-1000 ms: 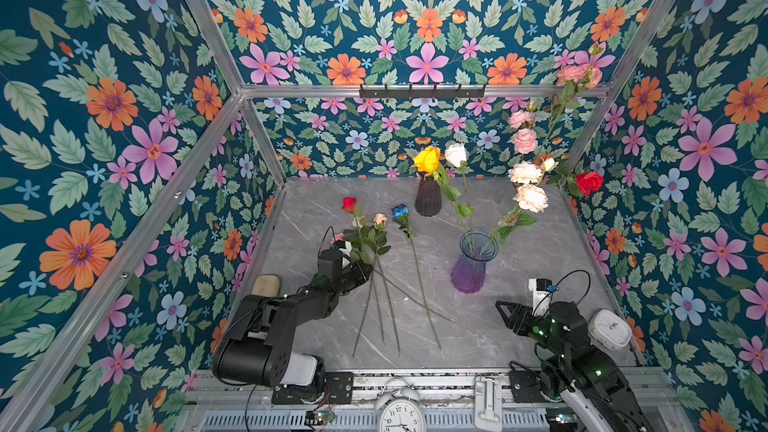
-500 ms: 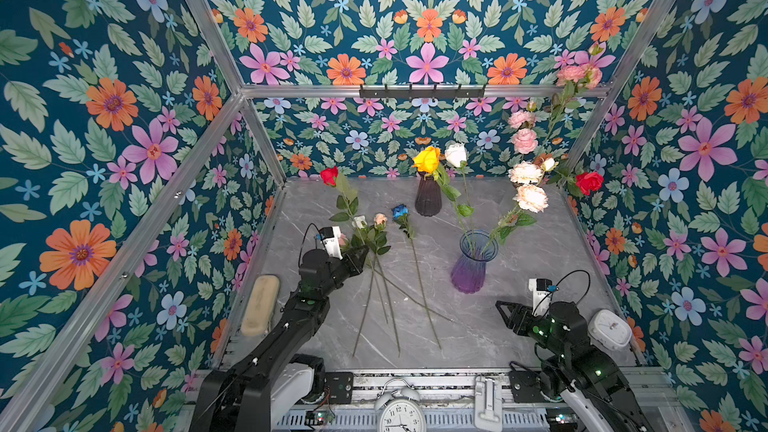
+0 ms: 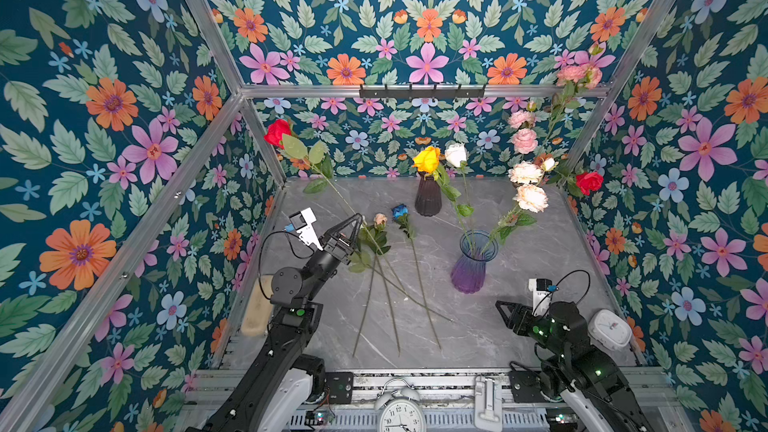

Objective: Arrange the flowers into the vase
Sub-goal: 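Lift the red rose high and carry it toward the purple-blue vase, then lower the red rose into the purple-blue vase and open the left gripper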

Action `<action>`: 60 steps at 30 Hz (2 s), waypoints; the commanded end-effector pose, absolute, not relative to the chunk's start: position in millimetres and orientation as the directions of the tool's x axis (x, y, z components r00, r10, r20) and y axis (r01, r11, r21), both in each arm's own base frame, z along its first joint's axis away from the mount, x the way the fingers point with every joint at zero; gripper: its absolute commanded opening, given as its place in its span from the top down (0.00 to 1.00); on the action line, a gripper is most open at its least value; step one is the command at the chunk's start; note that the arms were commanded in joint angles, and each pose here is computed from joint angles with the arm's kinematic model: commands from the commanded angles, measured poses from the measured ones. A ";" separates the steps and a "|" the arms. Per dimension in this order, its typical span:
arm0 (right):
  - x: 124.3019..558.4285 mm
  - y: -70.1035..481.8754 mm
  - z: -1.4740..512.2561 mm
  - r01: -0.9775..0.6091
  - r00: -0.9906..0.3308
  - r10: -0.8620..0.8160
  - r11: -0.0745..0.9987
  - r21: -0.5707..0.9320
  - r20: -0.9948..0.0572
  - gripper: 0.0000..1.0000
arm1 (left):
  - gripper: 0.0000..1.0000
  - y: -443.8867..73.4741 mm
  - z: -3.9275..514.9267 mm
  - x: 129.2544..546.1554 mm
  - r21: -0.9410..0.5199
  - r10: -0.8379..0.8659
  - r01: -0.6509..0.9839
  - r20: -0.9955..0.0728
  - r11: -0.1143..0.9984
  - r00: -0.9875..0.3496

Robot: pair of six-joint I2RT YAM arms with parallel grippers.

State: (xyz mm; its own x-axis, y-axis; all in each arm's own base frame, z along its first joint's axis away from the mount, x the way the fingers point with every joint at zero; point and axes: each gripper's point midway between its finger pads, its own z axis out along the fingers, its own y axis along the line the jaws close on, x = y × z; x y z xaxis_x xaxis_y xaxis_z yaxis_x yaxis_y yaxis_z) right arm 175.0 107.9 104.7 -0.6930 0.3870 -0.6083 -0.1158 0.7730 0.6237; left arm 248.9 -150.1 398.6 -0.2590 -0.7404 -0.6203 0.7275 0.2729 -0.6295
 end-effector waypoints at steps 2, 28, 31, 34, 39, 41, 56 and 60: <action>178.9 107.5 109.9 -0.121 -0.674 0.400 0.770 0.627 -0.621 0.44 | 1.00 -164.5 450.6 211.4 -0.482 -0.772 0.858 -0.609 0.178 -0.182; 178.7 107.2 110.0 -0.121 -0.673 0.401 0.770 0.627 -0.622 0.44 | 1.00 -300.4 503.7 177.6 -0.114 -0.719 0.990 -0.695 0.085 -0.018; 178.5 107.5 110.1 -0.122 -0.674 0.401 0.768 0.628 -0.621 0.44 | 1.00 -309.4 498.5 184.1 -0.095 -0.691 0.982 -0.721 0.161 0.044; 178.8 106.8 109.8 -0.118 -0.672 0.402 0.770 0.627 -0.621 0.44 | 1.00 -319.2 493.9 190.2 -0.067 -0.662 0.976 -0.744 0.205 0.089; 179.0 106.6 109.7 -0.118 -0.671 0.402 0.771 0.626 -0.622 0.44 | 1.00 -338.6 489.7 197.8 -0.045 -0.628 0.976 -0.771 0.214 0.102; 179.2 106.5 110.1 -0.118 -0.670 0.403 0.771 0.626 -0.623 0.44 | 1.00 -347.4 486.8 201.9 -0.034 -0.604 0.973 -0.789 0.229 0.115; 177.7 108.1 111.4 -0.131 -0.671 0.401 0.765 0.631 -0.624 0.44 | 1.00 -397.2 448.2 220.9 0.011 -0.442 0.960 -0.886 0.281 0.139; 177.6 108.5 111.9 -0.135 -0.670 0.399 0.764 0.631 -0.626 0.43 | 1.00 -402.1 440.4 225.6 0.011 -0.424 0.955 -0.895 0.295 0.141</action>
State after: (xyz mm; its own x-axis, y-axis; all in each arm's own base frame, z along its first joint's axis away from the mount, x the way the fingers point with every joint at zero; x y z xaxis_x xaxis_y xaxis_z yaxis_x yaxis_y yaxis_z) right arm 175.3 107.6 107.4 -0.6838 0.3932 -0.6146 -0.1213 0.7694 0.6272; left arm 226.5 -401.7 436.5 0.1159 -0.4175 -0.9012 0.9568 0.2905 -0.0115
